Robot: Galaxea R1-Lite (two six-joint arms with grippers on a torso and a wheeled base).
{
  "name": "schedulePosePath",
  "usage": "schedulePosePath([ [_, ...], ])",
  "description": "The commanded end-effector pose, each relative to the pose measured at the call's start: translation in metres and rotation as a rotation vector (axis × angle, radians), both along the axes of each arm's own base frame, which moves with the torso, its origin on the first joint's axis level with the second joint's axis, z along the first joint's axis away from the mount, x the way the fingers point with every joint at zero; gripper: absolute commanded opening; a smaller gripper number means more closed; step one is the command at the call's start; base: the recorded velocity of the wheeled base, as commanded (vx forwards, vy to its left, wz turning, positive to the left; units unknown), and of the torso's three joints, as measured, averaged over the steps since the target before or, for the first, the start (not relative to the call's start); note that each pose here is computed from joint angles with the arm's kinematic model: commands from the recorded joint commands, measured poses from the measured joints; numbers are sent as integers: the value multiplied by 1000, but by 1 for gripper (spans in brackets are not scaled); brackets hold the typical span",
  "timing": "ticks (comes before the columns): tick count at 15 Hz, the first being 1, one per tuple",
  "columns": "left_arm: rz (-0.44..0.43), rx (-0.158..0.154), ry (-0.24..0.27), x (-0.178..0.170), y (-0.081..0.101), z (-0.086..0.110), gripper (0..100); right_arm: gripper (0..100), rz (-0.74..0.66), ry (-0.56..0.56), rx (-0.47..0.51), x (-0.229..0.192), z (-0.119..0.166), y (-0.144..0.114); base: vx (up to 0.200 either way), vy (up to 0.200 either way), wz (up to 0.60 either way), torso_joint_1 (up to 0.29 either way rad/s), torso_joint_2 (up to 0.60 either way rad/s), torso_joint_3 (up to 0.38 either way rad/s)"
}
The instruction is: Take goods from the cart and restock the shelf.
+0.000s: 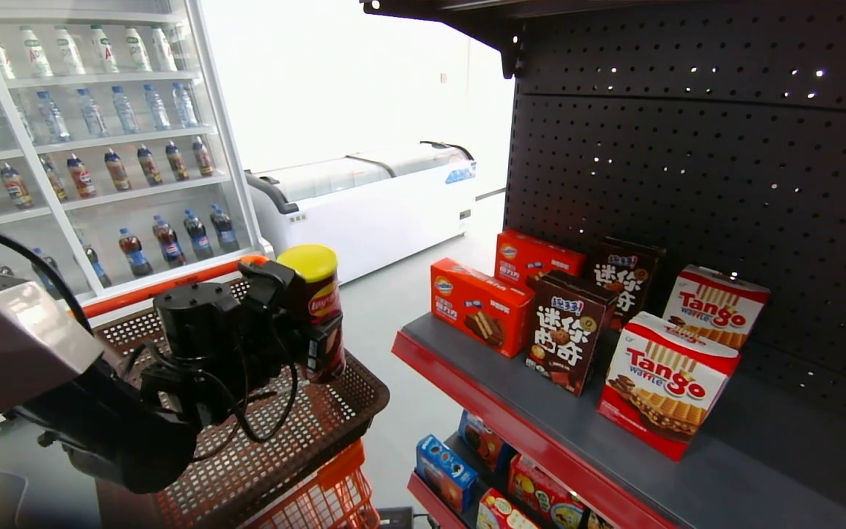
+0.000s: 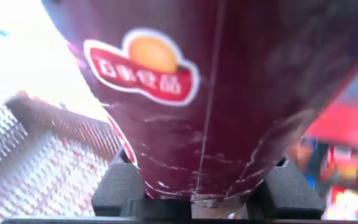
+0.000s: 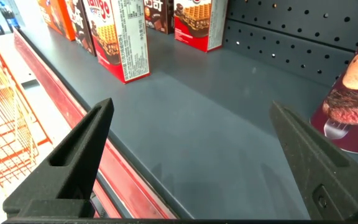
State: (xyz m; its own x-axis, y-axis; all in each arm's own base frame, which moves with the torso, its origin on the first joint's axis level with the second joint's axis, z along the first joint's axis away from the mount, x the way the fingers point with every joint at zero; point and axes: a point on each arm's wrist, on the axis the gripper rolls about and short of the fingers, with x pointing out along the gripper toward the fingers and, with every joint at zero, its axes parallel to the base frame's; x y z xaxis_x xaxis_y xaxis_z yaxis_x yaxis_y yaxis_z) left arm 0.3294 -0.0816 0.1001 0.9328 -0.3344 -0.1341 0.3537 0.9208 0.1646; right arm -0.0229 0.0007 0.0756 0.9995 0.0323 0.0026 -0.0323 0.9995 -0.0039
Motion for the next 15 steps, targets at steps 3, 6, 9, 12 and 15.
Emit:
schedulePosePath([
  [3,-47,-18,-95,-28,-8,61,0,100,1,1,-1,0,0,0,0,0,0,0,0,0],
  [6,-108,-25,-102,-49,-14,80,0,100,1,1,-1,0,0,0,0,0,0,0,0,0],
  [9,-129,-29,-99,-60,-16,93,0,100,1,1,-1,0,0,0,0,0,0,0,0,0],
  [12,-151,-22,-71,-79,-16,109,0,100,1,1,-1,0,0,0,0,0,0,0,0,0],
  [15,-181,-4,-3,-111,-8,132,0,100,1,1,-1,0,0,0,0,0,0,0,0,0],
])
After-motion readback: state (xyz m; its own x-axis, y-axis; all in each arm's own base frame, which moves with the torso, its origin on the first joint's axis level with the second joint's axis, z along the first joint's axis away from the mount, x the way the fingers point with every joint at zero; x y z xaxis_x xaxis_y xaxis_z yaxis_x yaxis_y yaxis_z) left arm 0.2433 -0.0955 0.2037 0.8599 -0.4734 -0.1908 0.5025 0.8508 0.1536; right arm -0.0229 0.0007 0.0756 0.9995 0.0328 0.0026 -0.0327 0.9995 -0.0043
